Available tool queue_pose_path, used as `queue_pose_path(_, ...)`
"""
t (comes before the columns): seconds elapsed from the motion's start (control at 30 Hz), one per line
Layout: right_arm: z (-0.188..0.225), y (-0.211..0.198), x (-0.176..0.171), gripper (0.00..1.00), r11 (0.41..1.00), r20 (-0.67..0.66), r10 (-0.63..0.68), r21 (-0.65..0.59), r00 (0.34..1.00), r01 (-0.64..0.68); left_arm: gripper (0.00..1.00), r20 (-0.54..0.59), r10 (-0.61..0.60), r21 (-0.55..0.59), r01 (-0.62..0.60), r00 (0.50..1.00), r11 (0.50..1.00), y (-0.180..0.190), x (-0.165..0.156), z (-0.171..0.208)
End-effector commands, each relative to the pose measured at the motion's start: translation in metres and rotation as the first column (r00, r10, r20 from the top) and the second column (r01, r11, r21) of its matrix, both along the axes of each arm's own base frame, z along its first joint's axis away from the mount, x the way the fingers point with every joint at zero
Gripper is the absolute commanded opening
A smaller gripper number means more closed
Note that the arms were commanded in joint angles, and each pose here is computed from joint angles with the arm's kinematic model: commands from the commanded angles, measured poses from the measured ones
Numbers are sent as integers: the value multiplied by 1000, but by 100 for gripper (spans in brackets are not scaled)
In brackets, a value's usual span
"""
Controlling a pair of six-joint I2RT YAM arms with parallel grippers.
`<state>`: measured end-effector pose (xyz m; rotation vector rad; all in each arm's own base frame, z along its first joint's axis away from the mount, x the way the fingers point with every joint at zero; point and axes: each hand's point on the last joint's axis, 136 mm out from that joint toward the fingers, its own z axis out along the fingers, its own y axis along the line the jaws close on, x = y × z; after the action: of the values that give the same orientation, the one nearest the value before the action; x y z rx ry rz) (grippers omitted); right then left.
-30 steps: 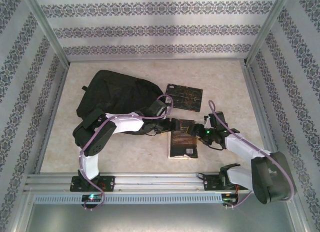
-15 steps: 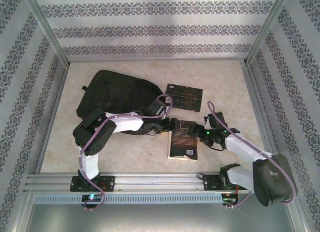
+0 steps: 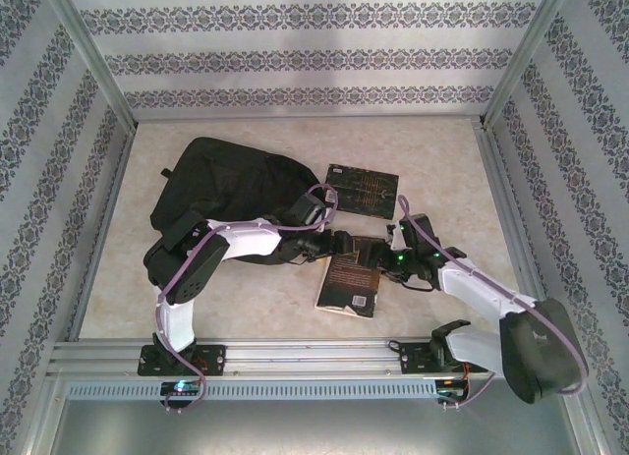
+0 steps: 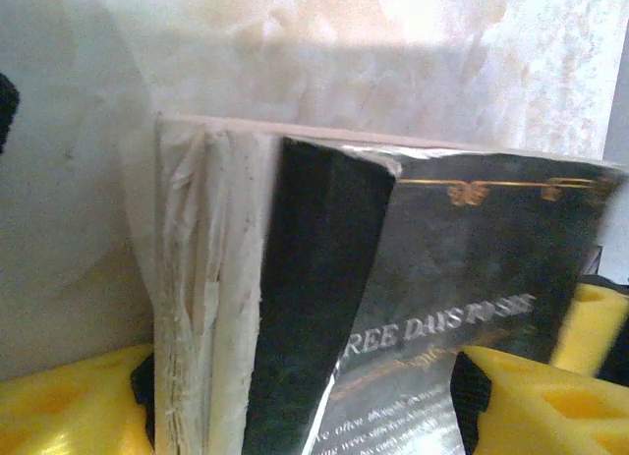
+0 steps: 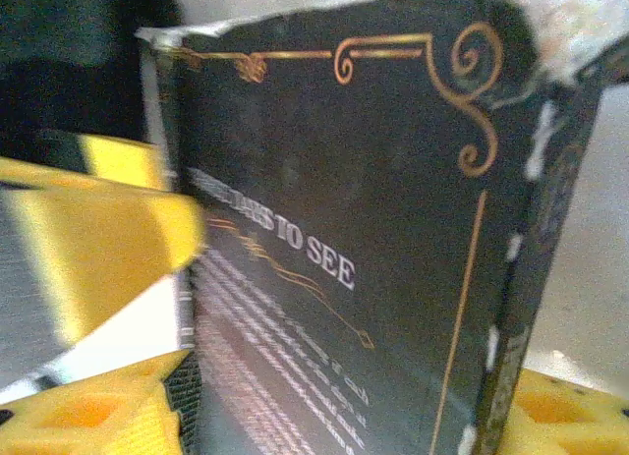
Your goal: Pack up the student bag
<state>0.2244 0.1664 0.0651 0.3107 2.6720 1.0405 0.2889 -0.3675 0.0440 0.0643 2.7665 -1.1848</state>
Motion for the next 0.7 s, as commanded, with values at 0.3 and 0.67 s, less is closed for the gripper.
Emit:
queue_pose_path(0.3, 27, 6, 10, 37, 981, 51, -62, 188, 997, 51, 75, -10, -9, -143, 7, 1000, 990, -20, 2, -4)
queue_pose_path(0.67, 42, -15, 15, 0, 995, 193, -100, 45, 976, 93, 86, 82, 34, -169, -20, 996, 985, -5, -2, 47)
